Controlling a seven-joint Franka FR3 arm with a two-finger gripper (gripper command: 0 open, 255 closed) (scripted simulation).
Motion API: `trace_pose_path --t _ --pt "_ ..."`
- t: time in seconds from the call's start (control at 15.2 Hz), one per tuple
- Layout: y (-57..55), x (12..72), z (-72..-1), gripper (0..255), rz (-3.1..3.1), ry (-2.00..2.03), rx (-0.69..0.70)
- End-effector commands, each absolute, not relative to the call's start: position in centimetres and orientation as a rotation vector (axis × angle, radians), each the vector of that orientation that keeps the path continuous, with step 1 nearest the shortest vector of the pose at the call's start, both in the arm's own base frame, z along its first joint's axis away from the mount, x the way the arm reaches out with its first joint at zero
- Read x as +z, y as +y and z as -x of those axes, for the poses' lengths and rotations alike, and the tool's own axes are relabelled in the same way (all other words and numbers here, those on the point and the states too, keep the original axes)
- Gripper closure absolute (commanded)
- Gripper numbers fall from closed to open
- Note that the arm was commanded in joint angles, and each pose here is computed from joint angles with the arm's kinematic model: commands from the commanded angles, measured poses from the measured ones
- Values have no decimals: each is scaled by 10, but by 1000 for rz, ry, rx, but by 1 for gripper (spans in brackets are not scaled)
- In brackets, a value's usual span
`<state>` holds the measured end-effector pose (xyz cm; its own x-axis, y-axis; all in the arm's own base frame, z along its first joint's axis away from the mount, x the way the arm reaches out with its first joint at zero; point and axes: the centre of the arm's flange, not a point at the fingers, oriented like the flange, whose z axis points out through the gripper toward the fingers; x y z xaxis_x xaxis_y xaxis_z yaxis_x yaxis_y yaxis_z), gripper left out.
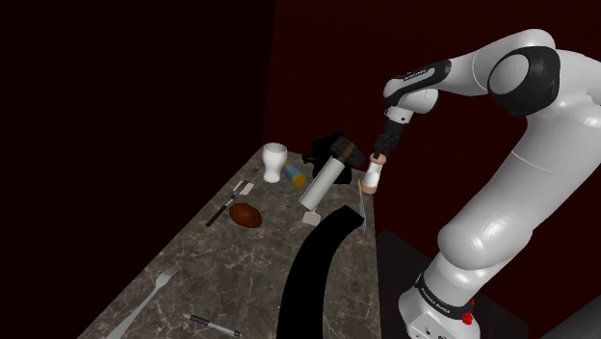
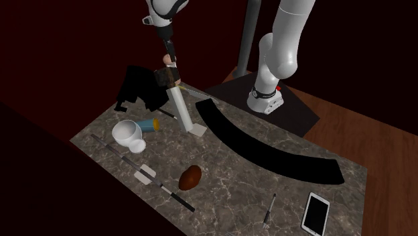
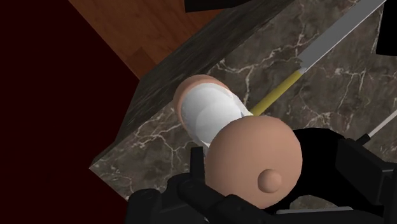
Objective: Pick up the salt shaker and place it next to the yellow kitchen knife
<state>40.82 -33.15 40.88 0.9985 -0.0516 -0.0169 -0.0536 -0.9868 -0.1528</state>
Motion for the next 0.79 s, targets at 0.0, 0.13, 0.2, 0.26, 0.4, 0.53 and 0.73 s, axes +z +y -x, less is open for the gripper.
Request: trace_pose_path --t 0.0,0.13,0.2,0.26,0.4,0.53,0.73 --pt "-331 409 -408 0 2987 79 19" --pt "-336 435 -408 0 2987 79 19" --pt "-338 448 -409 0 2987 79 19" --pt "-339 458 -409 0 2987 79 19" --pt "-339 458 -409 0 2987 79 19" --pt "-339 458 -409 0 2987 79 19" --pt "-339 458 -409 0 2987 79 19"
